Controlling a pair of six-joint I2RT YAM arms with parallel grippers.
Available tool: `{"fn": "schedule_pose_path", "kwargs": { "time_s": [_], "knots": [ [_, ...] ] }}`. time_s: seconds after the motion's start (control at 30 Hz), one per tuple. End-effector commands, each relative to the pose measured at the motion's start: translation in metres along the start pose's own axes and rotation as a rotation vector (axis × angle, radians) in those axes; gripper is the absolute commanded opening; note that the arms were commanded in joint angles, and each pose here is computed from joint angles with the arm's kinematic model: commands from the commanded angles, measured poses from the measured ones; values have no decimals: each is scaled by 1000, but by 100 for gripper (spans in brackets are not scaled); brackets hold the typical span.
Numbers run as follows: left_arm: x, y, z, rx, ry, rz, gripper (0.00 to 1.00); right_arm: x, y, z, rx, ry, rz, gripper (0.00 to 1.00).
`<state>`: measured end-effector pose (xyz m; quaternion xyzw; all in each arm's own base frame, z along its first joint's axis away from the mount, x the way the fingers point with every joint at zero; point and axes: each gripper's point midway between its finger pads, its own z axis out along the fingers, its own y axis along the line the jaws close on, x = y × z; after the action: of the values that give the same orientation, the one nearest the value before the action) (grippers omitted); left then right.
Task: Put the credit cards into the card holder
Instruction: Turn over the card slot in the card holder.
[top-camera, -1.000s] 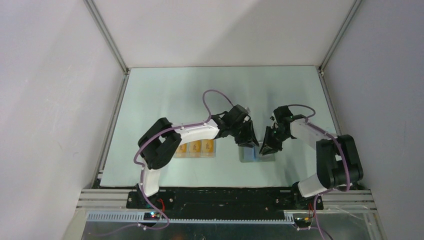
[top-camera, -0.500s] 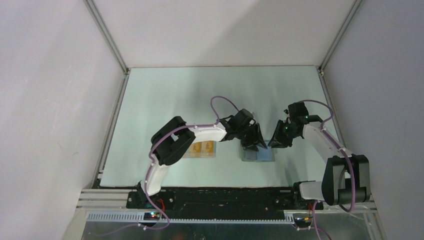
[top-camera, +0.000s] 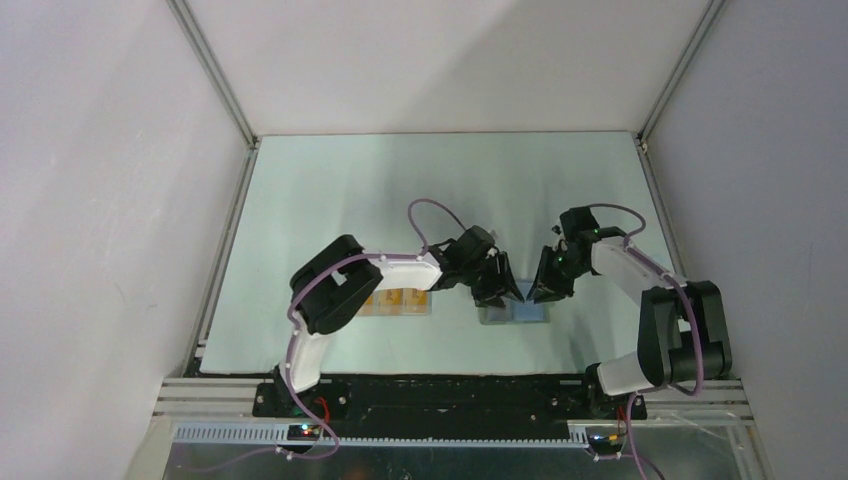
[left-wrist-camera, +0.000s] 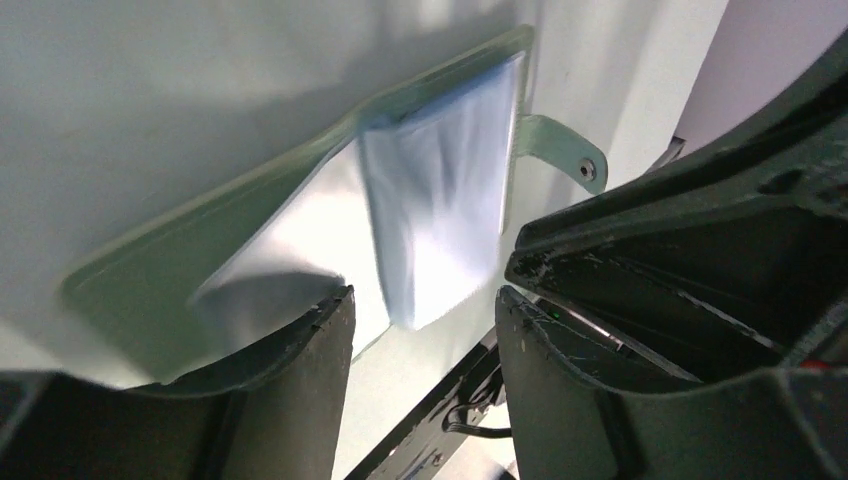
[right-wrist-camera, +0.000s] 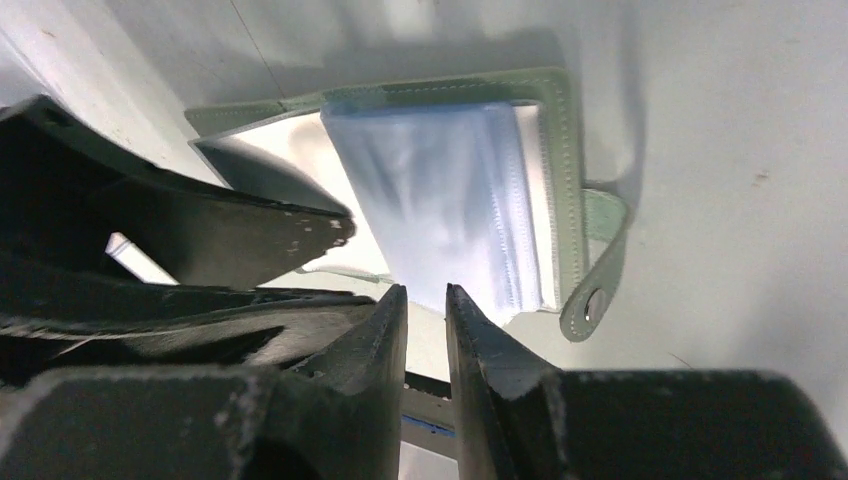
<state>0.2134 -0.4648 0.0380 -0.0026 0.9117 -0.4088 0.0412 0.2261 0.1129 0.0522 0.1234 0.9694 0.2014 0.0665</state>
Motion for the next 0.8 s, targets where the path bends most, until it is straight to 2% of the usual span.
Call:
{"fn": "schedule_pose_path", "kwargs": {
  "time_s": [0.0, 0.17, 0.33, 0.4, 0.47, 0.5, 0.6, 0.67, 0.77],
  "knots": [
    [-21, -10, -35, 14, -124, 22, 60, -7, 20, 6, -34, -11, -49, 25],
    [-17, 24, -48, -149, -143, 18, 60, -4, 30, 13, -22, -5, -80, 25],
    [-17, 14, -52, -128, -142, 50, 60, -2, 43, 16, -22, 9, -113, 25],
    [-25, -8, -70, -81, -187, 99, 61, -5, 50, 10, -45, -4, -120, 25],
    [-33, -26, -93, -38, -243, 134, 63, -8, 60, 1, -73, -19, -135, 31],
    [-37, -26, -102, -33, -263, 136, 65, -10, 67, -4, -90, -27, -149, 38],
    [-46, -40, -149, 24, -354, 164, 68, -11, 86, -14, -135, -53, -188, 50],
    [-45, -19, -170, 15, -382, 142, 67, -10, 101, -17, -167, -51, -211, 57],
    [-52, 13, -203, -12, -437, 84, 63, -5, 130, -17, -222, -24, -247, 58]
  ]
}}
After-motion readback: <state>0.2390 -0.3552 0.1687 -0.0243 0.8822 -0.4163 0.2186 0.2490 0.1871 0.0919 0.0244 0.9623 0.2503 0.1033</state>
